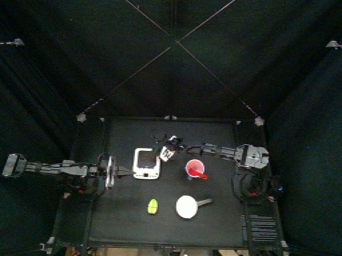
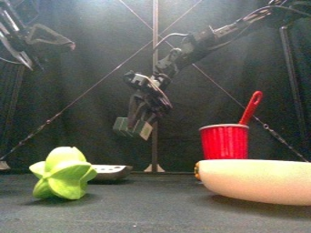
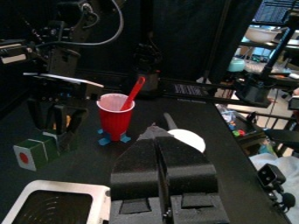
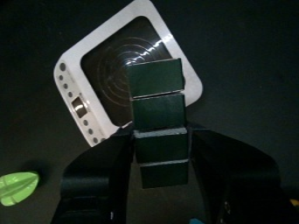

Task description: Place sushi roll on stove

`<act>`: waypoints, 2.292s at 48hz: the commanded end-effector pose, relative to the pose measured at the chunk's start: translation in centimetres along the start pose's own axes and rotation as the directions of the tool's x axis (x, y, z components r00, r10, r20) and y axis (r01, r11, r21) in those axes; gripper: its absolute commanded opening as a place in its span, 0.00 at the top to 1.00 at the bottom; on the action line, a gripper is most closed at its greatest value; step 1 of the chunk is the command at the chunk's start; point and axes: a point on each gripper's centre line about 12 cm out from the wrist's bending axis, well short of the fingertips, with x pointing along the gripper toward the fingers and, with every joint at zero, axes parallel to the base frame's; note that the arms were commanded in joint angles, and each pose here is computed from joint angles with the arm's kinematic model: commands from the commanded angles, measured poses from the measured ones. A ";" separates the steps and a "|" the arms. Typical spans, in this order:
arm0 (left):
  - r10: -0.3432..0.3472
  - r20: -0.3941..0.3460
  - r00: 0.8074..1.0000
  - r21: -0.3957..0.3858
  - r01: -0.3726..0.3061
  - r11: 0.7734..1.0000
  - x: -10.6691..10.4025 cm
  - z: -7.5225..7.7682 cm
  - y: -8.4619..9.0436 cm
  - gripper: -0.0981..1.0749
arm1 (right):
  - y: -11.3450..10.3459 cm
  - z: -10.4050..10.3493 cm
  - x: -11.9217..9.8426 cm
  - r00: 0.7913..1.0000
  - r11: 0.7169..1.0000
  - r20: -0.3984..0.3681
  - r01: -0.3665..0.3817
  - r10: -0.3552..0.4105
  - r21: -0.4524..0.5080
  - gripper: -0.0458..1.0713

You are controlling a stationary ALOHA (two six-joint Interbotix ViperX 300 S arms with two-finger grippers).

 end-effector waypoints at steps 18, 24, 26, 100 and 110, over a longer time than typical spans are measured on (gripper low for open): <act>-0.002 0.006 1.000 0.000 0.002 1.000 0.2 0.4 -0.1 0.92 | 2.6 1.0 -0.5 0.995 0.998 0.086 -0.055 0.053 0.027 0.49; -0.002 0.006 1.000 0.000 0.002 1.000 0.2 0.4 -0.1 0.92 | 2.8 1.0 0.0 0.995 0.998 0.090 -0.054 0.052 0.026 0.49; -0.002 0.006 1.000 0.000 0.002 1.000 0.2 0.4 -0.1 0.92 | 2.8 1.0 0.2 0.995 0.998 0.089 -0.052 0.050 0.025 0.49; -0.001 -0.003 1.000 0.002 0.001 1.000 0.1 0.0 0.0 0.92 | 3.9 1.0 6.1 0.996 0.999 0.092 -0.006 0.010 -0.047 0.47; -0.001 -0.003 1.000 0.002 0.001 1.000 0.1 0.0 0.0 0.92 | 3.9 1.0 6.1 0.996 0.999 0.092 -0.006 0.010 -0.047 0.41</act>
